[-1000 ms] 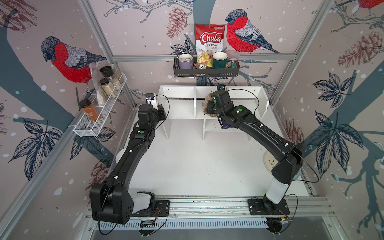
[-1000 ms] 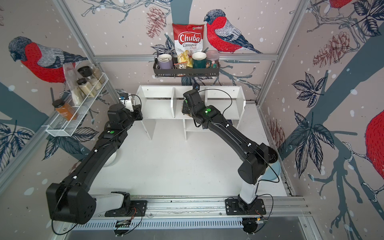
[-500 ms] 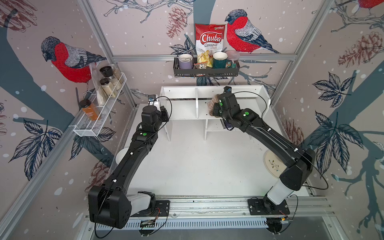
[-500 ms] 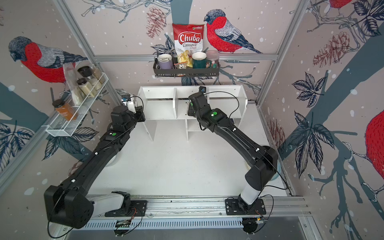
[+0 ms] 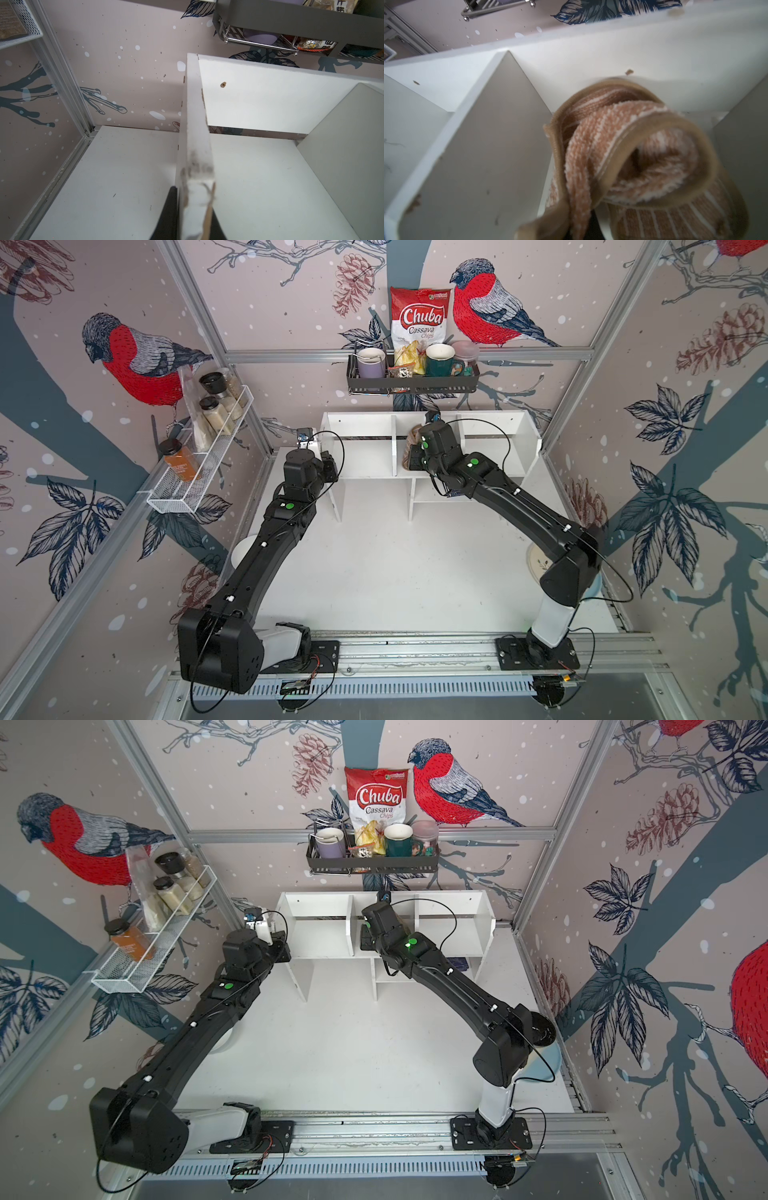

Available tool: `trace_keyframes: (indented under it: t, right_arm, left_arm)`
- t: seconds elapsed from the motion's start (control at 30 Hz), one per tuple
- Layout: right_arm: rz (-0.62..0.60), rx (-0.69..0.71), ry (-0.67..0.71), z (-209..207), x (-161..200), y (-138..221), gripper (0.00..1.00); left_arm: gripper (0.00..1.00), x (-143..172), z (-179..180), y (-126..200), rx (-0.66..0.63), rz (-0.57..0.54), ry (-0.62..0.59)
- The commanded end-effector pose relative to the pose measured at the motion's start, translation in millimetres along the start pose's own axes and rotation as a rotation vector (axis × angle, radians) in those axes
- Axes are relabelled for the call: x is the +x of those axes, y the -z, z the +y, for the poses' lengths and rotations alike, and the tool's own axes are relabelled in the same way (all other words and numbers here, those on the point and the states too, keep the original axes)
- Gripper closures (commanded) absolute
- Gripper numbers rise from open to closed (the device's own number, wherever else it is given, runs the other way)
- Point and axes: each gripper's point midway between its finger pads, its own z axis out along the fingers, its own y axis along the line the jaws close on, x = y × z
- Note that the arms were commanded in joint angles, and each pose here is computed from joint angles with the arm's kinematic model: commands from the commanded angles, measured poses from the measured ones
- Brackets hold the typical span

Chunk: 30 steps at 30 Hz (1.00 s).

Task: Wipe the bookshelf clean with a cloth
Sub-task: Wipe the dust from the shelf.

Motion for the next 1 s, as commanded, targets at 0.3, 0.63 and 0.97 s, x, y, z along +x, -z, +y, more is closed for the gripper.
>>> trace_keyframes:
  t: [0.3, 0.63, 0.97]
  right_arm:
    - [-0.035, 0.065, -0.02, -34.2, -24.6, 22.4, 1.0]
    - [-0.012, 0.07, 0.081, 2.5, -29.9, 20.0, 0.56]
    - [0.061, 0.054, -0.04, -22.7, -19.3, -7.0, 0.3]
  left_arm:
    - [1.0, -1.3, -16.3, -0.6, 0.094, 0.03, 0.132]
    - [1.0, -1.6, -16.5, -0.1, 0.095, 0.032, 0.126]
    - [1.0, -0.6, -18.1, -0.4, 0.104, 0.037, 0.125]
